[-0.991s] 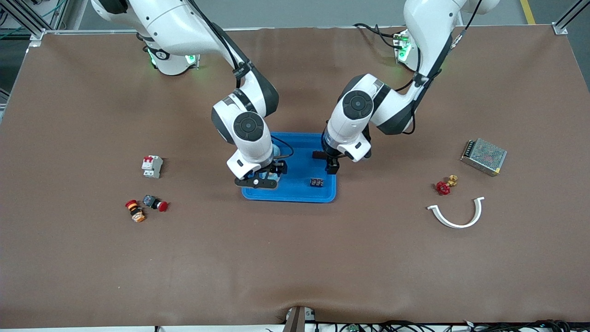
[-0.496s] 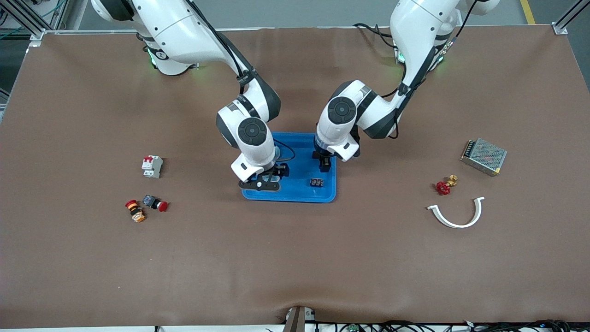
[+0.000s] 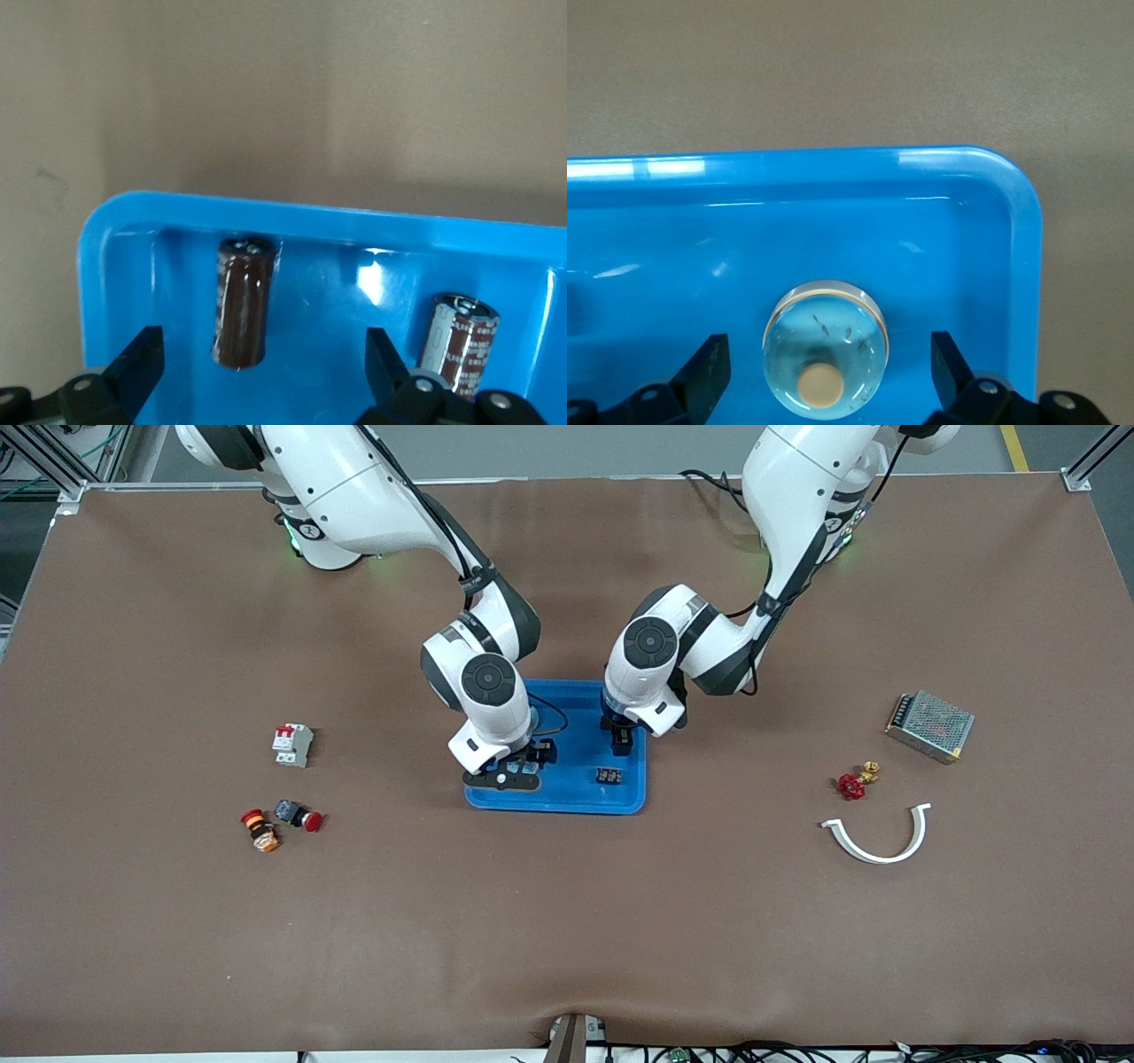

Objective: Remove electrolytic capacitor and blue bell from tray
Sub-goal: 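Close the right gripper on the bell while the left gripper grips the capacitor, then carry the bell toward the breaker while the left gripper carries the capacitor away, then lower the blue bell beside the white breaker and open the right gripper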

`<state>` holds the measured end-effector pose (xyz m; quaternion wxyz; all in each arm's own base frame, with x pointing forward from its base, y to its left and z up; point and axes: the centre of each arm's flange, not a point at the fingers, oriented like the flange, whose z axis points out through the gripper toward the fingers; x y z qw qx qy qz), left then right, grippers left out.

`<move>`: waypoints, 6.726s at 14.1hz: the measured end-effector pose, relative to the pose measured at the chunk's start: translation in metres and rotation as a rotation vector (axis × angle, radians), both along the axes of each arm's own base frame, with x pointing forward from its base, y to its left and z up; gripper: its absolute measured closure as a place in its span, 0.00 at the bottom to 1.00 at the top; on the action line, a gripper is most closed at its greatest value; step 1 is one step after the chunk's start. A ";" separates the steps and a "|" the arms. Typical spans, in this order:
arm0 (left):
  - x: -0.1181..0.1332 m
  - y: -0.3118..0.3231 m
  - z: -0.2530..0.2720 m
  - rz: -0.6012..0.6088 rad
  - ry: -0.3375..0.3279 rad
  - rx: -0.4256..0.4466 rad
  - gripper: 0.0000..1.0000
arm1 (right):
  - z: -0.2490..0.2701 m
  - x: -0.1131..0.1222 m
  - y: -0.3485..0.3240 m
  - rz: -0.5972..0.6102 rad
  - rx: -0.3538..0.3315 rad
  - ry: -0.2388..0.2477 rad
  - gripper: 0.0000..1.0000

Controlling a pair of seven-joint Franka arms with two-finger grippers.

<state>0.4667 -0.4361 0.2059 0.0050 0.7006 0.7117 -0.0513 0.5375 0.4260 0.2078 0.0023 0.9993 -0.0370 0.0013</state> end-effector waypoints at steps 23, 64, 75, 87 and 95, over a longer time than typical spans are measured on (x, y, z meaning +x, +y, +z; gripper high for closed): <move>-0.005 -0.007 -0.014 -0.044 -0.022 0.004 0.70 | -0.029 -0.011 0.010 0.022 0.009 -0.012 0.00; 0.053 0.253 0.066 -1.631 -0.009 -0.005 0.70 | 0.226 0.070 -0.527 0.801 -0.020 0.088 0.33; 0.028 0.298 0.023 -1.647 -0.075 0.014 0.70 | 0.094 0.009 -0.583 0.838 -0.045 0.026 0.33; 0.014 0.284 -0.008 -1.675 -0.092 -0.009 0.70 | 0.023 -0.017 -0.578 0.841 -0.049 0.009 0.33; 0.012 0.281 -0.014 -1.682 -0.093 -0.014 0.70 | -0.032 -0.039 -0.569 0.849 -0.061 -0.018 0.33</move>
